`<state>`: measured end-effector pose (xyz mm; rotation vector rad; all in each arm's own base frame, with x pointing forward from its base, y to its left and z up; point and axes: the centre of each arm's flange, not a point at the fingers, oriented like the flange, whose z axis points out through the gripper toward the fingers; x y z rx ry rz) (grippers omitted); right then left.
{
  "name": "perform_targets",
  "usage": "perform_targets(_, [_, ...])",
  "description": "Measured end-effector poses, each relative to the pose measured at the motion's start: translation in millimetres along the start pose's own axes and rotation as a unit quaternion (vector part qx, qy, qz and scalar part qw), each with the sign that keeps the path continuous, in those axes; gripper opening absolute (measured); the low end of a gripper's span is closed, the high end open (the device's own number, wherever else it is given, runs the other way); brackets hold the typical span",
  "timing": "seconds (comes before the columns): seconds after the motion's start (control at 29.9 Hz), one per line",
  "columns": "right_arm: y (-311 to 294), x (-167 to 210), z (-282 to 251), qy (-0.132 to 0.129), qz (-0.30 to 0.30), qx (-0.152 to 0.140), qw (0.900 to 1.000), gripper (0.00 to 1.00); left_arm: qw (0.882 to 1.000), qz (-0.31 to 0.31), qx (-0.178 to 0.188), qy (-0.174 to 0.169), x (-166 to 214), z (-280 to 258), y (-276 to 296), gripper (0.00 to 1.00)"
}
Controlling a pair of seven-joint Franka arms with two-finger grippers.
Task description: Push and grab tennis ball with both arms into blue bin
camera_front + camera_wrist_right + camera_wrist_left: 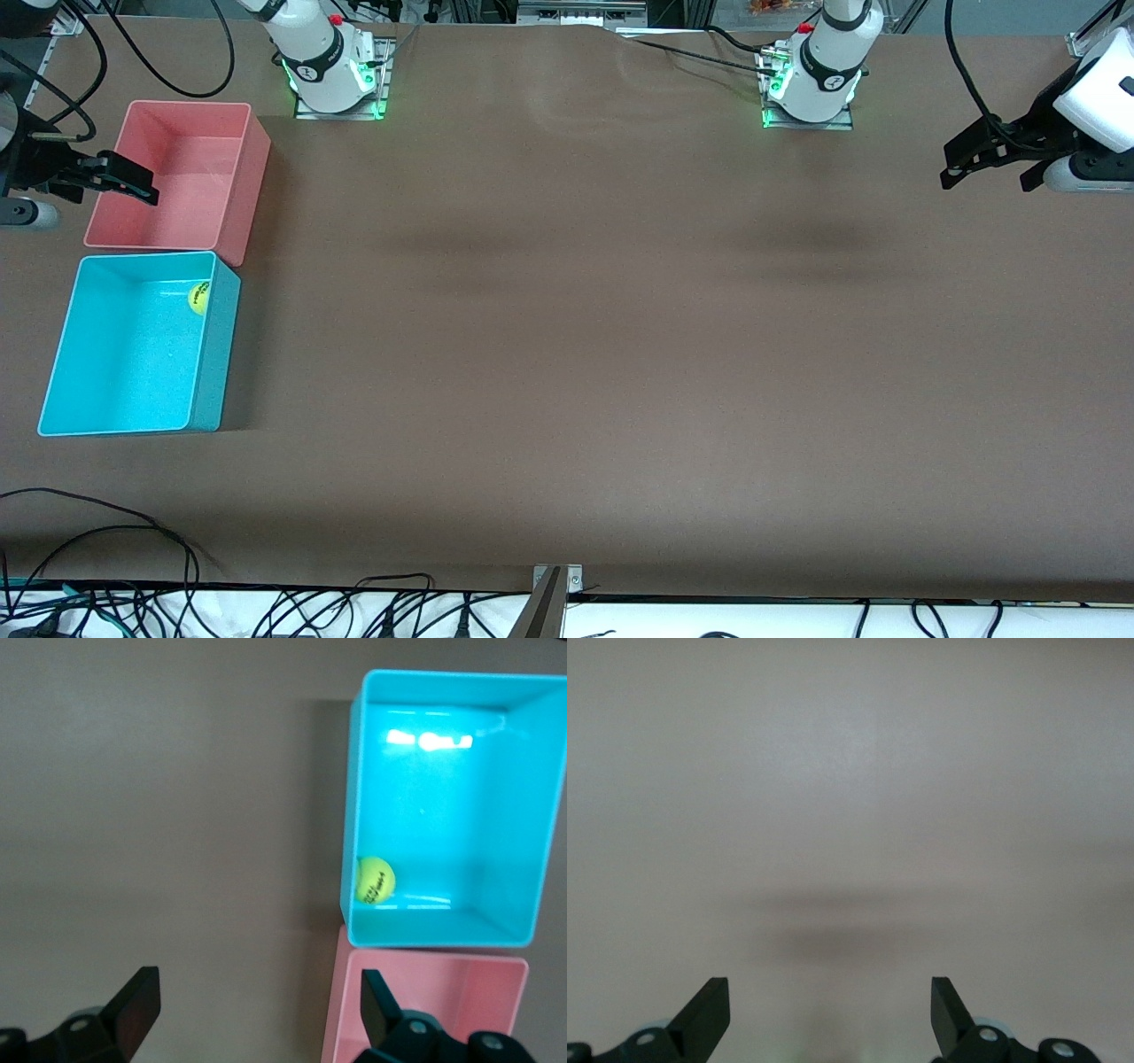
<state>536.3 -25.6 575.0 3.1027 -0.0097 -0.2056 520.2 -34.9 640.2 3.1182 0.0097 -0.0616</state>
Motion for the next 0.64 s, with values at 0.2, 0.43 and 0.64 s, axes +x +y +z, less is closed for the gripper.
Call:
perform_targets(0.2, [-0.7, 2.6, 1.1, -0.001, -0.001, 0.000, 1.000, 1.00, 1.000, -0.001, 0.000, 0.000, 0.1, 0.0, -1.5, 1.00])
perform_targets(0.43, [-1.4, 3.6, 1.3, 0.000, -0.001, 0.003, 1.000, 1.00, 1.000, -0.001, 0.000, 0.000, 0.1, 0.0, -1.5, 1.00])
perform_targets(0.64, [-0.4, 4.5, 2.8, -0.001, 0.001, 0.004, 1.000, 1.00, 1.000, -0.001, 0.000, 0.000, 0.1, 0.0, -1.5, 1.00])
